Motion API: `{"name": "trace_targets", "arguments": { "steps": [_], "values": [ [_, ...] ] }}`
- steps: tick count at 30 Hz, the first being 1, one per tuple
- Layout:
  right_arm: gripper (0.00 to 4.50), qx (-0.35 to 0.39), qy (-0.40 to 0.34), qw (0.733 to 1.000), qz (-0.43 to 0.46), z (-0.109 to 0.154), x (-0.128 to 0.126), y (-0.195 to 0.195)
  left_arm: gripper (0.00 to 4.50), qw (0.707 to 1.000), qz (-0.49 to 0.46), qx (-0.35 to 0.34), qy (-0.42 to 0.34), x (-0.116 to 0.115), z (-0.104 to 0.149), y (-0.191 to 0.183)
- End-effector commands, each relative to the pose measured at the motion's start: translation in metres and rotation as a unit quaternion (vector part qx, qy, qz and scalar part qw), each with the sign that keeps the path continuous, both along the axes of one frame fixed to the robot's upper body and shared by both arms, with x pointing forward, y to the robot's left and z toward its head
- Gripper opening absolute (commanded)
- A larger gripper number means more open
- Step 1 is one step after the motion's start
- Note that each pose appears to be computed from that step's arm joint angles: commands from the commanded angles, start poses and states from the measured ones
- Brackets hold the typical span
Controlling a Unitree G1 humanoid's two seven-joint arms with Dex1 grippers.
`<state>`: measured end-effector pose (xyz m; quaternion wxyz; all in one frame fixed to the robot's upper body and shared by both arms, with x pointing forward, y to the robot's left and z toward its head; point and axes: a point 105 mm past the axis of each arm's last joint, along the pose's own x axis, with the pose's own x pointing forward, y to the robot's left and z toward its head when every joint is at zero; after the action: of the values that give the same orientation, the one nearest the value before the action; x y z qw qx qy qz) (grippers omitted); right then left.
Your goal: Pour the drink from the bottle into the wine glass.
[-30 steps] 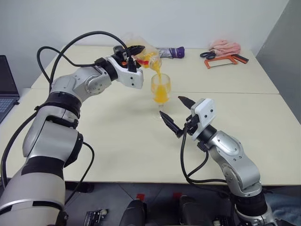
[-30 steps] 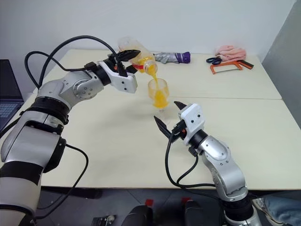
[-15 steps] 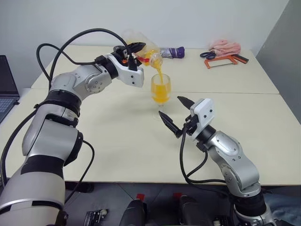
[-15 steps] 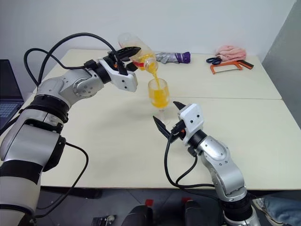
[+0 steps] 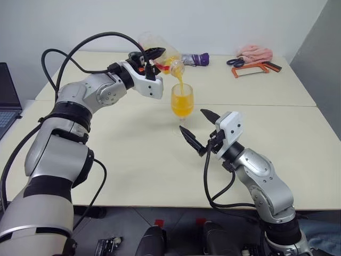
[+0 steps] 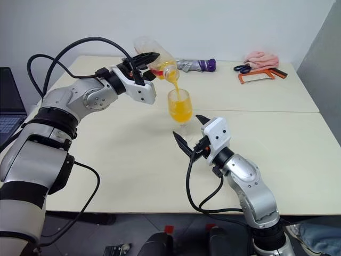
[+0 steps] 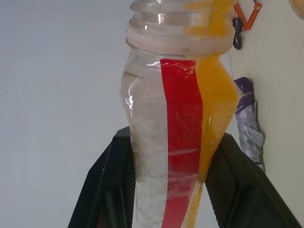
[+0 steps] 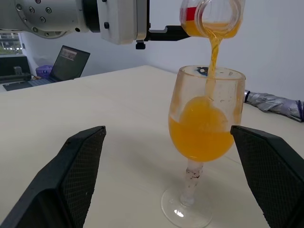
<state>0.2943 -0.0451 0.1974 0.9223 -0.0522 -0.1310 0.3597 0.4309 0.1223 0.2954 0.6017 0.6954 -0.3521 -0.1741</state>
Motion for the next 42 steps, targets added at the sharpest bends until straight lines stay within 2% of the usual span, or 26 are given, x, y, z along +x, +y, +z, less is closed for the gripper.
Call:
{"name": "trace_targets", "arguments": {
  "steps": [1,8,14,18,21,23,26,30,34,39,42],
  "values": [
    [4.50,0.008,-0.019,1.000,0.007,0.010,-0.005,0.001,1.66,0.999,-0.005,-0.007,-0.031,-0.004,0.022,-0.001],
    [4.50,0.007,-0.019,1.000,0.008,0.010,-0.006,0.002,1.66,1.000,-0.003,-0.008,-0.023,-0.002,0.019,-0.001],
    [4.50,0.016,-0.028,0.999,0.000,0.014,-0.005,0.001,1.66,0.999,-0.015,-0.050,0.008,-0.003,0.019,-0.004],
    [4.50,0.024,-0.042,0.999,-0.011,0.020,-0.003,-0.002,1.66,0.995,-0.024,-0.092,0.038,-0.002,0.018,-0.005],
    [4.50,0.022,-0.054,0.998,-0.013,0.023,-0.003,-0.003,1.66,0.985,-0.033,-0.150,0.083,-0.001,0.016,-0.004],
    [4.50,0.020,-0.060,0.998,-0.009,0.024,-0.003,-0.003,1.66,0.970,-0.043,-0.204,0.124,0.001,0.014,-0.002],
    [4.50,0.013,-0.068,0.998,-0.006,0.025,-0.004,-0.002,1.66,0.954,-0.054,-0.245,0.163,0.000,0.009,0.002],
    [4.50,0.002,-0.064,0.997,0.049,0.027,-0.009,0.004,1.66,0.888,-0.049,-0.387,0.242,0.003,-0.004,0.033],
    [4.50,-0.023,-0.050,0.991,0.122,0.026,-0.018,0.013,1.65,0.834,-0.027,-0.471,0.288,-0.002,-0.017,0.062],
    [4.50,-0.080,-0.031,0.974,0.209,0.022,-0.030,0.029,1.65,0.740,0.011,-0.582,0.338,-0.014,-0.043,0.113],
    [4.50,-0.097,-0.026,0.972,0.211,0.021,-0.025,0.035,1.65,0.714,0.029,-0.609,0.345,-0.020,-0.051,0.129]
  ]
}}
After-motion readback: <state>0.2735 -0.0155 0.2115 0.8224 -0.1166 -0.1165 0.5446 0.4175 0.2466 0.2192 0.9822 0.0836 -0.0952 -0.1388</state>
